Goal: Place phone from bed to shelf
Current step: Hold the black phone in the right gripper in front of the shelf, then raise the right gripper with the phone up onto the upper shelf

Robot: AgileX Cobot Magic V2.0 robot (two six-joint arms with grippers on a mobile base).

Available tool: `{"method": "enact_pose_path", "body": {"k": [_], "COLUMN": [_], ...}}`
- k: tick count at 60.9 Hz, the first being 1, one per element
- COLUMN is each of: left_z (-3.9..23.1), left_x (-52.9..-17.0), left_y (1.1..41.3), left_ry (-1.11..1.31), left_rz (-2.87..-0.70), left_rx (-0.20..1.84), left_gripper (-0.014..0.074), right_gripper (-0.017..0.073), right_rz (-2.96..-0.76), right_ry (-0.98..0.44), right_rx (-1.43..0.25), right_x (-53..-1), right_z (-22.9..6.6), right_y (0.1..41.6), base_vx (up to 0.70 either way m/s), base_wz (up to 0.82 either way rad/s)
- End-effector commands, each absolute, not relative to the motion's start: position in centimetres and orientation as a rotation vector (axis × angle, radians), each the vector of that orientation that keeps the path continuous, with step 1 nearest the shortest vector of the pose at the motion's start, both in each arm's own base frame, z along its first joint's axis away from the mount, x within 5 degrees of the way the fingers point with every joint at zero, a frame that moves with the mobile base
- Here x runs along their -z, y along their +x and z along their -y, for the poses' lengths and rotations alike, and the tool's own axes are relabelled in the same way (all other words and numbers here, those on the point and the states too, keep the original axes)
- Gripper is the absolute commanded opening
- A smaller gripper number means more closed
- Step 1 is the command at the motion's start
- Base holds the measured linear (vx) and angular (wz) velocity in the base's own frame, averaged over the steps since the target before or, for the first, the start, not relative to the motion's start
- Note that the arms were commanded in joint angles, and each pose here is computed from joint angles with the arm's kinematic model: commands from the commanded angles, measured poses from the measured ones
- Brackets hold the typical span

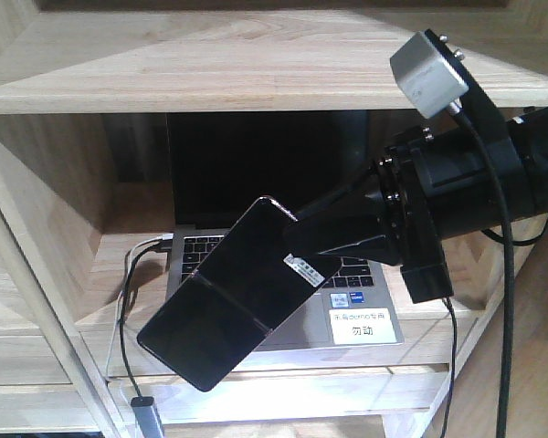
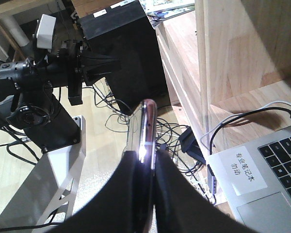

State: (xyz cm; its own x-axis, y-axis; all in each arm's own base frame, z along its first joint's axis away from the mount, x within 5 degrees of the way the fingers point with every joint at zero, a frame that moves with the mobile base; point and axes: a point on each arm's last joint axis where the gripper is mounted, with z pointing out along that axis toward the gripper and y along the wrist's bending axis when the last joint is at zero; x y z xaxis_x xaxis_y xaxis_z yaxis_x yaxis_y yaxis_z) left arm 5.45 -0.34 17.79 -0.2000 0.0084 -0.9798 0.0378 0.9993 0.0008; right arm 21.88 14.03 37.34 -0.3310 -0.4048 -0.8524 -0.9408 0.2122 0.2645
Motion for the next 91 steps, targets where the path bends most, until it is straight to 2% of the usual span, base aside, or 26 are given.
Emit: {"method": "enact_pose_path", "body": {"k": [1,31,58,72,91], "left_z": [0.3,0.3,0.3,0.3,0.3], "left_x": [-18.4,-18.4,-18.4,-18.4,-18.4], "left_y": [5.5,5.5,5.5,5.5,5.5], "left_ry": [0.02,0.02,0.02,0.02,0.02], "left_rz": [-1.695,-1.695,-1.695,-1.695,-1.695], "left_rx": [0.034,0.034,0.034,0.034,0.034], "left_gripper": [0.0001,0.0001,0.0001,0.0001,0.0001], "right_gripper": [-0.0001,-0.0001,-0.0001,-0.0001,-0.0001], "right_rz": [-1.742,-1.735,-1.532,-1.45,-1.329], "right_ry": [-1.239,-1.223,-1.067,-1.0,-0.774], "right_rx": [-1.163,-1.178,-1.348,-1.223,-0.983], "right_x": [-39.5,-39.6,-42.1,-45.3,-50.5], "right_z": [-14.2,-14.2,-14.7,-14.5,-13.5], "right_y": [20.7,20.7,20.7,21.4,22.7], "base_vx": [0.0,0.0,0.0,0.0,0.0], "base_wz": [0.0,0.0,0.0,0.0,0.0]}}
